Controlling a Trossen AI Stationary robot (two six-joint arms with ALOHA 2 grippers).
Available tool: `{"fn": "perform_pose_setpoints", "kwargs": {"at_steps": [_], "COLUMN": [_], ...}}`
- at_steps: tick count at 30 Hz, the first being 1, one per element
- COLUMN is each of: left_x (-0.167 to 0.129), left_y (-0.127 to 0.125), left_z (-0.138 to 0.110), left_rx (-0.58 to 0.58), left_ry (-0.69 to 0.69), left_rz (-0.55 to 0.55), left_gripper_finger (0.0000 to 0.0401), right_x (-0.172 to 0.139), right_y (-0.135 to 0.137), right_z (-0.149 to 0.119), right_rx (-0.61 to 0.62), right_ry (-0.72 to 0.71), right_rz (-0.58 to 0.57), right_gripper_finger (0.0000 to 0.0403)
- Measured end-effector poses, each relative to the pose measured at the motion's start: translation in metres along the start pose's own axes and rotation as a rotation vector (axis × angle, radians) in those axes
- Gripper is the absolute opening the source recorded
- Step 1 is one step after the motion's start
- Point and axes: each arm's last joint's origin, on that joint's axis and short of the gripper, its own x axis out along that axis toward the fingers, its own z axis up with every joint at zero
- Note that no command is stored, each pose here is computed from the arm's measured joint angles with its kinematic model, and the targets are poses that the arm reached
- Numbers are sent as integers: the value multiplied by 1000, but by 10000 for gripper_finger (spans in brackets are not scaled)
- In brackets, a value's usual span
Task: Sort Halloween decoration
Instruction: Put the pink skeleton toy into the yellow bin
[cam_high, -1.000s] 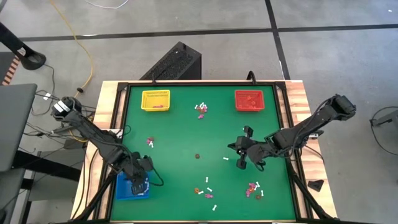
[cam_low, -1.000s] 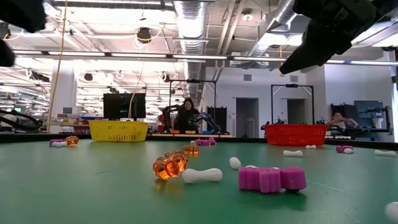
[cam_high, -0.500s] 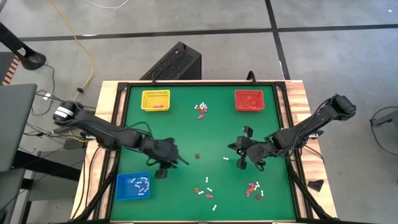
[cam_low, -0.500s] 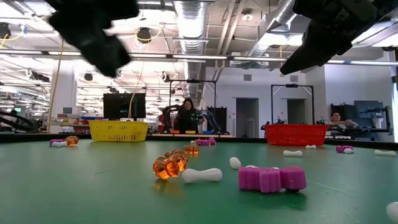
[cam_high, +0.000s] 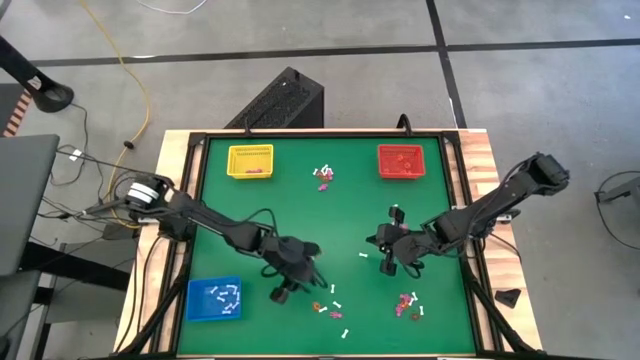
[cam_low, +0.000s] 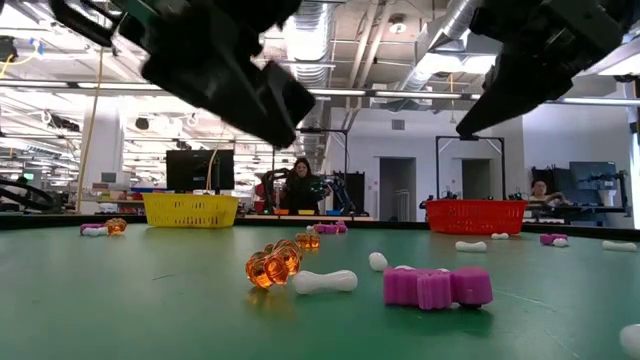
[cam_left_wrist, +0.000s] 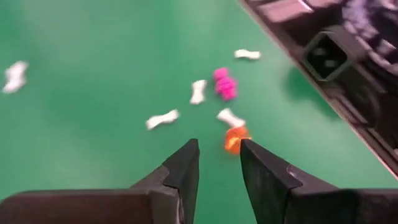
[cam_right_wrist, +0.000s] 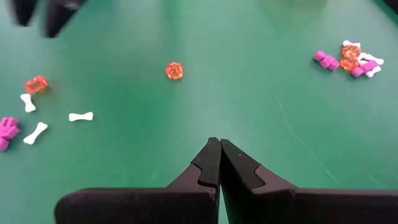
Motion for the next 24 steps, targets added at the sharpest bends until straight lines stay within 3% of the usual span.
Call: {"fn": "perform_pose_setpoints", "kwargs": {"at_steps": [5,9,14,19,24], "left_x": [12,16,30,68,99], "left_y": [-8,-6,-9,-18,-24], "left_z": [11,17,23,17,27], "left_rx": [118,198,228,205,215], "left_ry": [-19,-72,-187,-151,-150], "left_rz": [-24,20,31,-9,-79], "left_gripper_finger": [124,128,129,129,129], "right_x": [4,4,4,3,1], "right_y": [-2,-2,0,2,6], "right_z": [1,3,5,4,5], "right_rx": [8,28,54,64,62], "right_ry": [6,-12,-13,-8,-31], "right_rz": [-3,7,51,71,96], "right_gripper_finger": [32,32,32,32,32]}}
